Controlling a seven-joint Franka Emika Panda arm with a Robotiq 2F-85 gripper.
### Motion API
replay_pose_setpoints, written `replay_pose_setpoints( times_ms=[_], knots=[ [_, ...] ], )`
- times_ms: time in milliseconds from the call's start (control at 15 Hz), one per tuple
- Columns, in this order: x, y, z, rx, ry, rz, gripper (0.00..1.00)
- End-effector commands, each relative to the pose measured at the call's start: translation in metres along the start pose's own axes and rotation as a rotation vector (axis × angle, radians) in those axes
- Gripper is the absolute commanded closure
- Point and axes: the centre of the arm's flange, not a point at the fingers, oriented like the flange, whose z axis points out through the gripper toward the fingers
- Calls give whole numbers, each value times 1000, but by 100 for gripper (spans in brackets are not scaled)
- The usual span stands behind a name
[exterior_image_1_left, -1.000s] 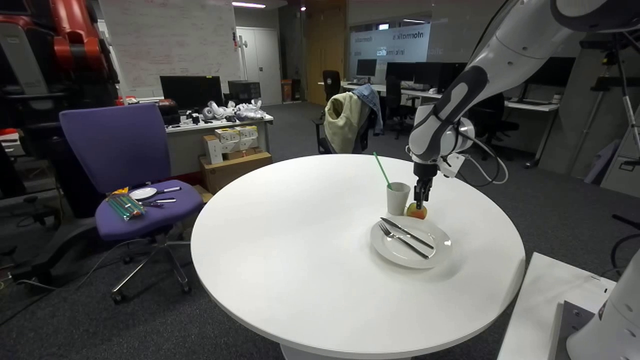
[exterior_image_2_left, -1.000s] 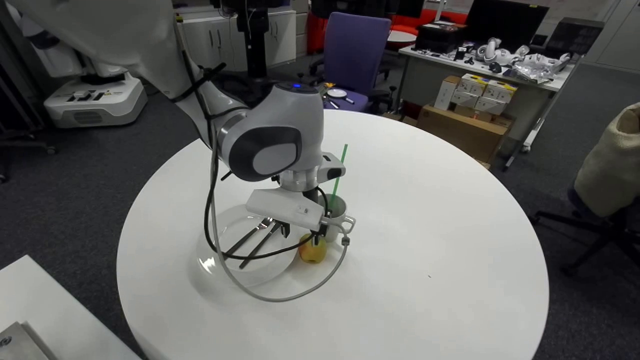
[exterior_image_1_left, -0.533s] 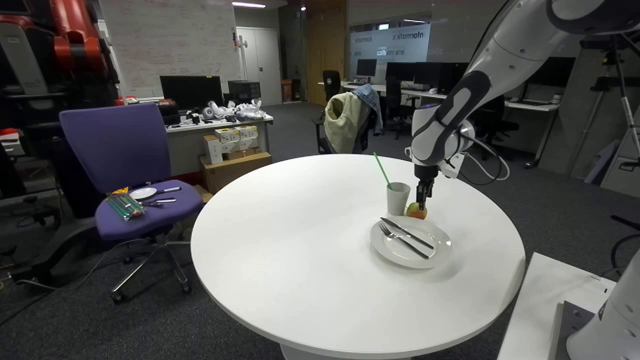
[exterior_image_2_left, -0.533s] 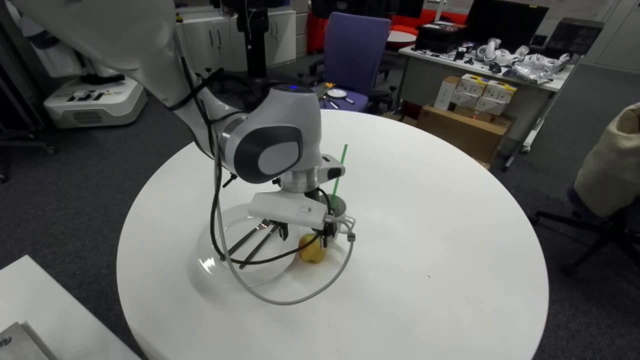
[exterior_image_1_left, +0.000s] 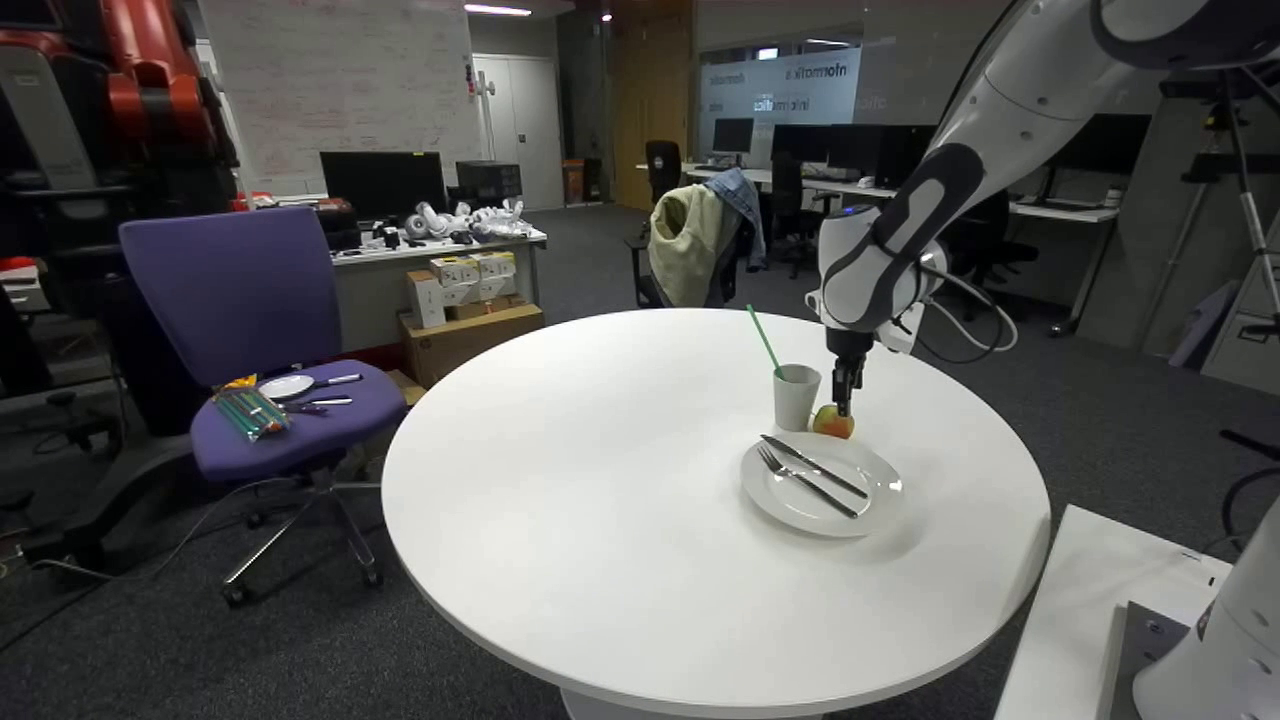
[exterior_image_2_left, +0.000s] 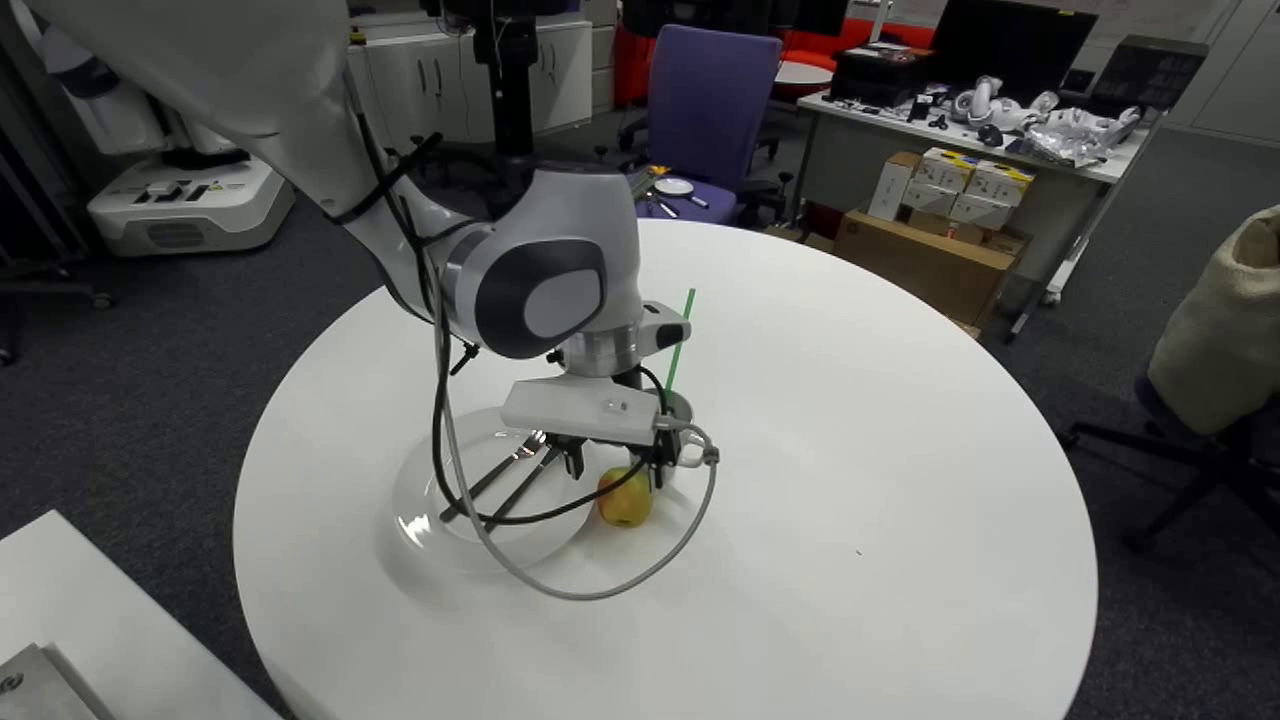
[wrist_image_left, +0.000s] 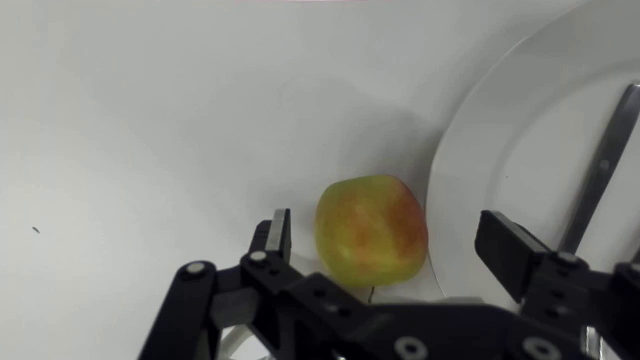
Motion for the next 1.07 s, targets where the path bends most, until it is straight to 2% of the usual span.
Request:
replay_pose_setpoints(
  times_ms=[0,533,1000],
  knots=[
    [8,-1,4,-25,-5,-1,0],
    [21,-8,18,-103,-35,-31,0],
    [25,-8,17,-108,-11,-45,0]
  ],
)
